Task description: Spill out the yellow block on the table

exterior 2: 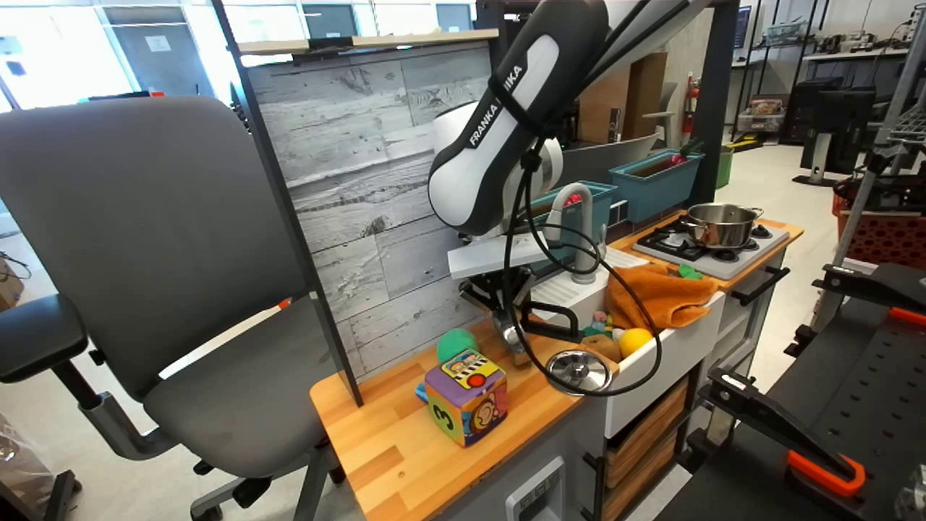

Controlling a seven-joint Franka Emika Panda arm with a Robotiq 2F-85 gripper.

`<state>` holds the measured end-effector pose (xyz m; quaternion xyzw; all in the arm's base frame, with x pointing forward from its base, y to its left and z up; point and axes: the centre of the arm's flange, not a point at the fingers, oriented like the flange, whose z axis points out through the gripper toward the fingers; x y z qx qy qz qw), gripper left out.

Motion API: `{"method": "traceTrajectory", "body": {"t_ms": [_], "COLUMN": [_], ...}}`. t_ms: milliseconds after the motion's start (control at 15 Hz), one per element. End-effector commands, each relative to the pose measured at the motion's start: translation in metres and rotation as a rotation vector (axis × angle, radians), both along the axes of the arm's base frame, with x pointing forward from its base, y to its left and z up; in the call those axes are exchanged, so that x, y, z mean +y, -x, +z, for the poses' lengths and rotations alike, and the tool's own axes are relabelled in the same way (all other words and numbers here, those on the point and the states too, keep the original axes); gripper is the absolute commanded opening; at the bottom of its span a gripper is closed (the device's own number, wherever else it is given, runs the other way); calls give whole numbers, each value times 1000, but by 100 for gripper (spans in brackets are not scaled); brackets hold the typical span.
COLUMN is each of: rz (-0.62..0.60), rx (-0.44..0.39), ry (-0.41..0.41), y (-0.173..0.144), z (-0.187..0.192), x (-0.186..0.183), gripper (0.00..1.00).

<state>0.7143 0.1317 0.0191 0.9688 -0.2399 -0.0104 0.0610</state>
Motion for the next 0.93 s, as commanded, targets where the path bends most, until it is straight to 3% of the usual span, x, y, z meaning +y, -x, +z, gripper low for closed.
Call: {"method": "traceTrajectory", "body": {"t_ms": [0, 467, 867], "rz": [28, 69, 99], "rx": [-68, -168, -388], "ry": [-6, -22, 5], "y": [16, 24, 29], "z": [25, 42, 94], "x": [-23, -23, -26], "gripper": [1, 1, 1]}}
